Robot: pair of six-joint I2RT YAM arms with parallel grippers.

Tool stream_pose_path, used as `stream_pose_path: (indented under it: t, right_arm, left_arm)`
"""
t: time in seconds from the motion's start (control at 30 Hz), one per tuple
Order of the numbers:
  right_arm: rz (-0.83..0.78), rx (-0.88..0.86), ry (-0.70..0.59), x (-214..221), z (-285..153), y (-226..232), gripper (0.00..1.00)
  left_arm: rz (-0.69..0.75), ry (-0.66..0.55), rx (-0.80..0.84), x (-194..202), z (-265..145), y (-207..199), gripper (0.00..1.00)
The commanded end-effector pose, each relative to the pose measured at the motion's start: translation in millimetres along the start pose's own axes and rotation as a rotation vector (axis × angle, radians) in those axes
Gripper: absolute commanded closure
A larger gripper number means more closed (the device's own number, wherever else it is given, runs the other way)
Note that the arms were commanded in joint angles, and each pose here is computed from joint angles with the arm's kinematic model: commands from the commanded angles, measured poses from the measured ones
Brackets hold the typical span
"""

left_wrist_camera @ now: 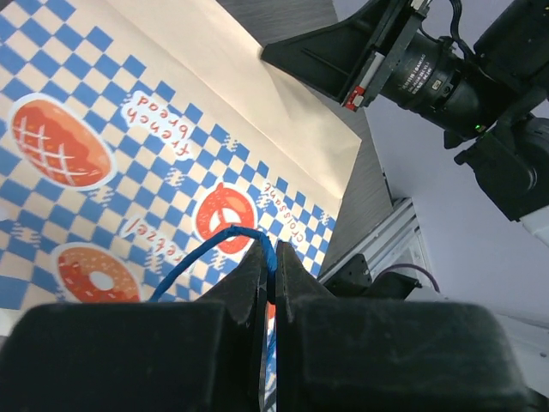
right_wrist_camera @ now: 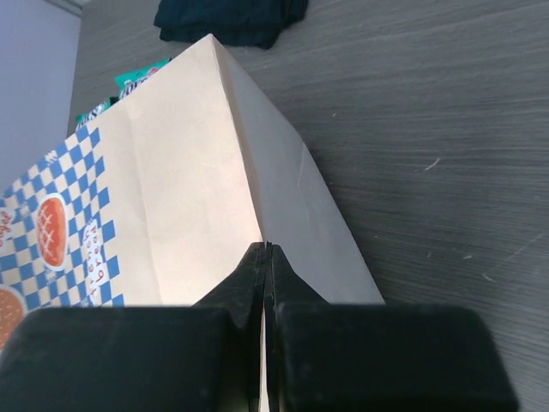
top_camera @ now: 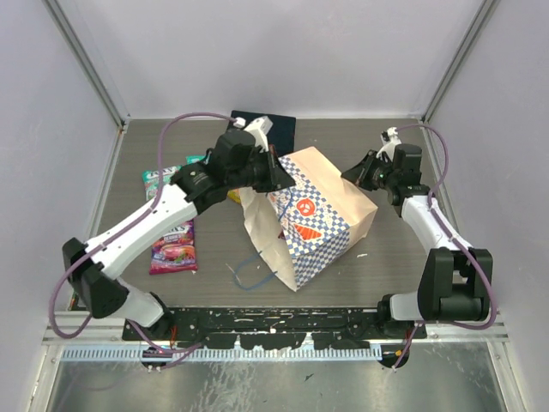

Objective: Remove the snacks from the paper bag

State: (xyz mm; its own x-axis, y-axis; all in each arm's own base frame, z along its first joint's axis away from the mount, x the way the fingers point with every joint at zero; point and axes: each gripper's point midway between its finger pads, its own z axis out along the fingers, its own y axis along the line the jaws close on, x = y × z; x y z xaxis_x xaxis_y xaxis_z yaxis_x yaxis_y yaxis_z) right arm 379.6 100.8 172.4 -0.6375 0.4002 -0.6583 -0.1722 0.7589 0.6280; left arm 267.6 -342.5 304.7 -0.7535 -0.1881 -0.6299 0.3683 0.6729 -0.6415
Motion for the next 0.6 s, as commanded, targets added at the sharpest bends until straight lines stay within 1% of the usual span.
stream_pose_path:
  t: [0.0,0.1,0.17,0.23,0.33,0.4,0.47,0.57]
  right_arm:
    - [-0.083,0.019,-0.211,-88.2,-18.1,14.5,0.99]
    - [-0.110,0.073,-0.247,-111.4,-29.3,17.5,1.00]
    - [-0.131,0.066,-0.269,-125.0,-39.2,30.8,0.99]
    - [-0.143,0.043,-0.282,-130.9,-46.9,43.1,0.99]
    - [-0.150,0.017,-0.290,-130.5,-52.2,53.8,1.00]
    - [-0.146,0.019,-0.287,-127.7,-50.3,51.1,0.99]
    - [-0.136,0.049,-0.277,-122.8,-43.8,38.8,1.00]
    - [-0.122,0.106,-0.274,-121.3,-39.5,16.2,0.99]
  left_arm:
    - [0.087,-0.043,0.149,-38.6,17.7,-51.4,1.00]
    - [0.116,-0.023,0.198,-49.4,27.9,-70.1,1.00]
    - [0.135,-0.023,0.205,-52.6,28.2,-73.1,1.00]
    - [0.143,-0.033,0.193,-53.0,24.6,-68.1,1.00]
    - [0.128,-0.058,0.164,-52.3,18.8,-50.1,1.00]
    - [0.107,-0.068,0.150,-51.1,15.7,-38.1,1.00]
    - [0.091,-0.063,0.137,-48.3,17.5,-29.0,1.00]
    - [0.077,-0.025,0.154,-40.8,27.9,-29.0,1.00]
